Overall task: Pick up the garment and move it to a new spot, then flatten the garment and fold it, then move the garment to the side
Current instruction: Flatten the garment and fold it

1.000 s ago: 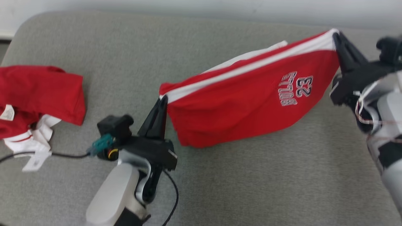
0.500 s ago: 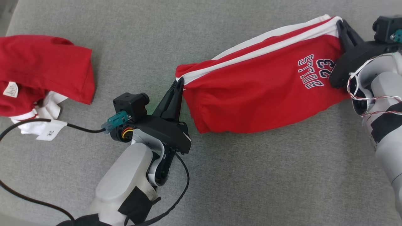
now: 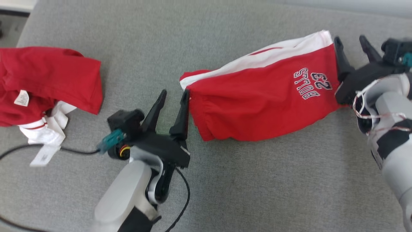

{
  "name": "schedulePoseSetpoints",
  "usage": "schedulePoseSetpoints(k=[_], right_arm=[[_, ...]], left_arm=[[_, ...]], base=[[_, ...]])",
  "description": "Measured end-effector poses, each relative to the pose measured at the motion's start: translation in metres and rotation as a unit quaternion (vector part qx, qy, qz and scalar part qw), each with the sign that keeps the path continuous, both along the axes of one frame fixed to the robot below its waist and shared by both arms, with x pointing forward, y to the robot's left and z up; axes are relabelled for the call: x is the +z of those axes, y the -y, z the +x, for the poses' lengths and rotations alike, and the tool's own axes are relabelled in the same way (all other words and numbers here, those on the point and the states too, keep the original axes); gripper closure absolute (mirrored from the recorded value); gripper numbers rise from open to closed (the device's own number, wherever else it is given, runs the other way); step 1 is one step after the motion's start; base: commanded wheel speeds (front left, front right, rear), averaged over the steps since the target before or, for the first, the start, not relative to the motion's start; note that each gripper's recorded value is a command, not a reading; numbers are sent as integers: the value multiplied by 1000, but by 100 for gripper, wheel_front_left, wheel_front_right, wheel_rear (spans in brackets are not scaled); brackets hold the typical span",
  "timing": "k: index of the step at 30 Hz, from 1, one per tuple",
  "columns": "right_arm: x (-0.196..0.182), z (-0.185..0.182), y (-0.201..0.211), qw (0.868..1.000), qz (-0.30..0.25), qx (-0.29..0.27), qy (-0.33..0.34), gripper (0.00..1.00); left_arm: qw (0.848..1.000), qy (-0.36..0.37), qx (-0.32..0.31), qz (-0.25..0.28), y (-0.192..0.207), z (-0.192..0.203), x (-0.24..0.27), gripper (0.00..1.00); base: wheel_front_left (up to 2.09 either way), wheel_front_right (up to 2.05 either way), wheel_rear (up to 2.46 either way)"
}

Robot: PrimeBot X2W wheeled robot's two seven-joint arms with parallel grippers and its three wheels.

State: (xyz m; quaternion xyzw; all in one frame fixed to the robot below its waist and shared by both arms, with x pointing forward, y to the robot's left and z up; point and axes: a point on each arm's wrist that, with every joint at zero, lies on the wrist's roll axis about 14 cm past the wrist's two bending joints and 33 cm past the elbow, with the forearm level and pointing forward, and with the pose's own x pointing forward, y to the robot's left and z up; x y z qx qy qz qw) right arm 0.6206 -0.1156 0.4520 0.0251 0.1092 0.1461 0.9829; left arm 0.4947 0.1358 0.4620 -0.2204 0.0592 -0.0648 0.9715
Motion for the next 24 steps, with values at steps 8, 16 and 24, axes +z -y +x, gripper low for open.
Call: schedulePoseSetpoints(k=[8, 16, 24], right_arm=[[5, -40, 24, 1000, 10, -19, -3, 0], [3, -73, 45, 999, 27, -45, -12, 0], [-12, -77, 31, 998, 35, -43, -33, 0]], left_arm=[[996, 69, 37, 38, -21, -37, 37, 0], [990, 76, 76, 89, -46, -87, 36, 0], [988, 40, 93, 118, -56, -122, 13, 0]], base=[[0, 0, 0], [0, 0, 0], [0, 0, 0]])
